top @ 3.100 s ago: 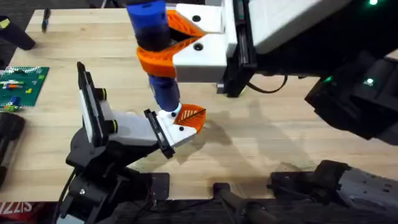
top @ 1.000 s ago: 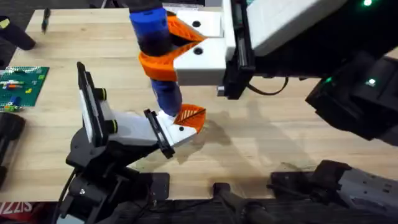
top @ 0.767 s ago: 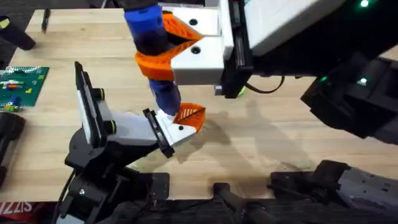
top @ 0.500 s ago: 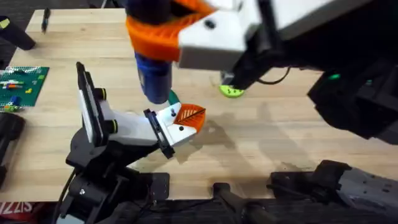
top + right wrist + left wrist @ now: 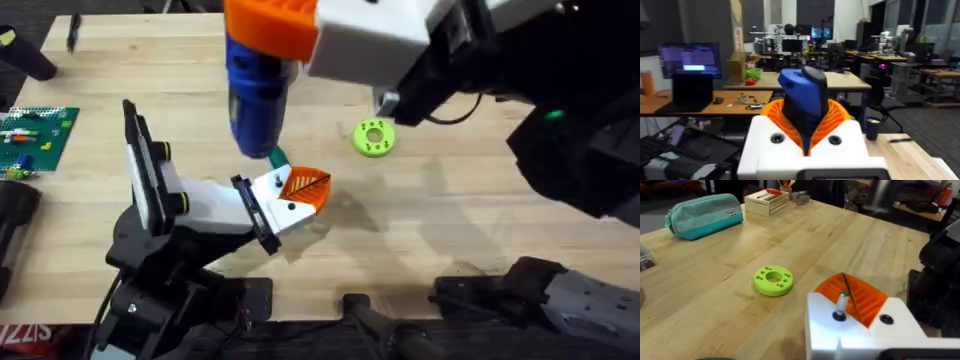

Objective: Pick up the gripper from the table and insert it into the empty holder that is missing its gripper. Then pick up a screw, insert it into the mounting hole, and use the screwdriver to tighten it. Finally, clean up the table by picking up the vegetable and placing it into the bucket.

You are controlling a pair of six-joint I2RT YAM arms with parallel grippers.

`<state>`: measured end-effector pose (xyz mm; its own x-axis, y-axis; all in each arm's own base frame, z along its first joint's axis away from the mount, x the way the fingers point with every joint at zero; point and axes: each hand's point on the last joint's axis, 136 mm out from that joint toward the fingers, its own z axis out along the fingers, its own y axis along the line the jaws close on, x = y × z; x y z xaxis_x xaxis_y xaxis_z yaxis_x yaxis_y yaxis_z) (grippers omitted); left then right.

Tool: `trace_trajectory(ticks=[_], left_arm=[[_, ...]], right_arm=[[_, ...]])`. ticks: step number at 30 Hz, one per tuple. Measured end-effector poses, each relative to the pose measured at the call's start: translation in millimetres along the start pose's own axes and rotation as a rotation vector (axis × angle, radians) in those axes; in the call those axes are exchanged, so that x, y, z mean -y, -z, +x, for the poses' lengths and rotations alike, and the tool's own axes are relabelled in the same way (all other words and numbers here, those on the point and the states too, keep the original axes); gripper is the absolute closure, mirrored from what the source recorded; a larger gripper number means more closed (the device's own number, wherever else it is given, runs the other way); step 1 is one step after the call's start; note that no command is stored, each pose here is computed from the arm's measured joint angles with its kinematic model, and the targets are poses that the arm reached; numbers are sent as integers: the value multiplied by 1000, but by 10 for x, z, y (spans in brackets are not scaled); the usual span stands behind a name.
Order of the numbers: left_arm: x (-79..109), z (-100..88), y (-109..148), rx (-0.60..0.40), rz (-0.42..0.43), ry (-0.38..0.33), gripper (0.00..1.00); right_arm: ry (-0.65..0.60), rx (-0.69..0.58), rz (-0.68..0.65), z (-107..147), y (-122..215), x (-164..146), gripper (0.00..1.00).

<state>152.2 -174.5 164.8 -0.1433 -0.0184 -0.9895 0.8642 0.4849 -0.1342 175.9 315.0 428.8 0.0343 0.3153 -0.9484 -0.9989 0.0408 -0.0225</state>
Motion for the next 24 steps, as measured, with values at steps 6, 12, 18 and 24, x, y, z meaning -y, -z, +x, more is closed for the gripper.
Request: trace_trajectory(ticks=[6,12,18,24], left_arm=[[0,0,0,0,0,0,982],[0,0,0,0,0,0,982],[-1,0,0,0,0,0,982],[0,0,0,0,0,0,982]], right_arm=[[-48,-115,138,259,211,420,956],[-181,-263,314,641,577,846,957],[-224,-301,420,727,851,1090,957],[-267,-332,520,800,1128,1290,957]])
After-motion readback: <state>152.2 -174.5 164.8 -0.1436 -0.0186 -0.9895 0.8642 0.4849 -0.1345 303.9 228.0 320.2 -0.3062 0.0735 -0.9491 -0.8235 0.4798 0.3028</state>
